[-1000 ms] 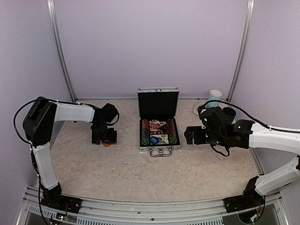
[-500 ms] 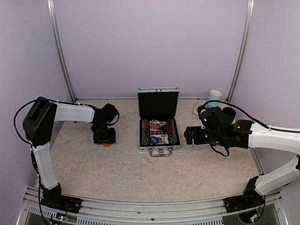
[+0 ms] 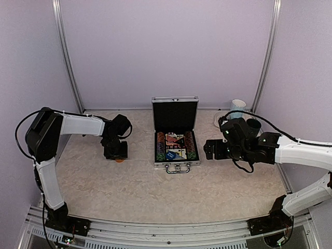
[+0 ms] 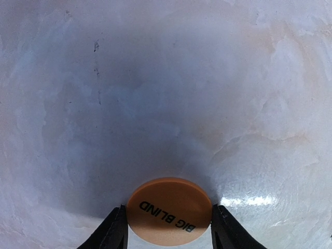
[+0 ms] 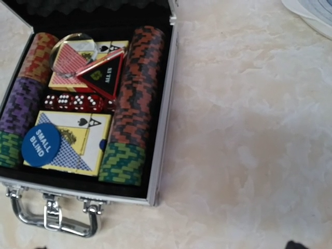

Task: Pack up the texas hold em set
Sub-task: Pick up the small blind button from the center of the board.

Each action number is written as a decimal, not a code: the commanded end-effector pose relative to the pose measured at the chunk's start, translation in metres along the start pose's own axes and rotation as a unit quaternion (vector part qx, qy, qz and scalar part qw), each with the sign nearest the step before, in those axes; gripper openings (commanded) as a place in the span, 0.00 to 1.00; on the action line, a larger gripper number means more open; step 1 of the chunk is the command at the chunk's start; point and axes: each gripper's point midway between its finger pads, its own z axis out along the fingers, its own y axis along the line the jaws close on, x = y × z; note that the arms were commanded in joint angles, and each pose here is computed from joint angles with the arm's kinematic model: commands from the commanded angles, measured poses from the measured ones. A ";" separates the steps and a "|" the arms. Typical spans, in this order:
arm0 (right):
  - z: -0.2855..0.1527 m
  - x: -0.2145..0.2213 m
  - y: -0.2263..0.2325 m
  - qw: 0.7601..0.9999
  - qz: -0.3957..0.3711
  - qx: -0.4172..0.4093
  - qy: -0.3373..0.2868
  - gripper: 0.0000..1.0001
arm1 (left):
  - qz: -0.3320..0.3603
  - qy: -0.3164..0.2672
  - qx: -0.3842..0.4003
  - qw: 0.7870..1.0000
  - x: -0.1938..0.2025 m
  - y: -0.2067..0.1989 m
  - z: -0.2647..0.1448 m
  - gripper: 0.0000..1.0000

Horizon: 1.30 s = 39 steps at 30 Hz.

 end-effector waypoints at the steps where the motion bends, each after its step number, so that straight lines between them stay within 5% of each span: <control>1: -0.008 -0.016 0.000 1.000 0.002 0.000 -0.016 0.99 | -0.003 0.016 -0.012 1.000 0.011 0.009 0.006 0.52; 24: -0.008 -0.021 0.003 1.000 0.001 -0.001 -0.018 0.99 | -0.008 -0.035 0.004 0.999 -0.016 0.001 -0.036 0.53; 39: -0.009 -0.015 -0.010 1.000 0.005 0.026 -0.015 0.99 | 0.036 -0.071 0.057 0.995 -0.023 -0.068 -0.086 0.53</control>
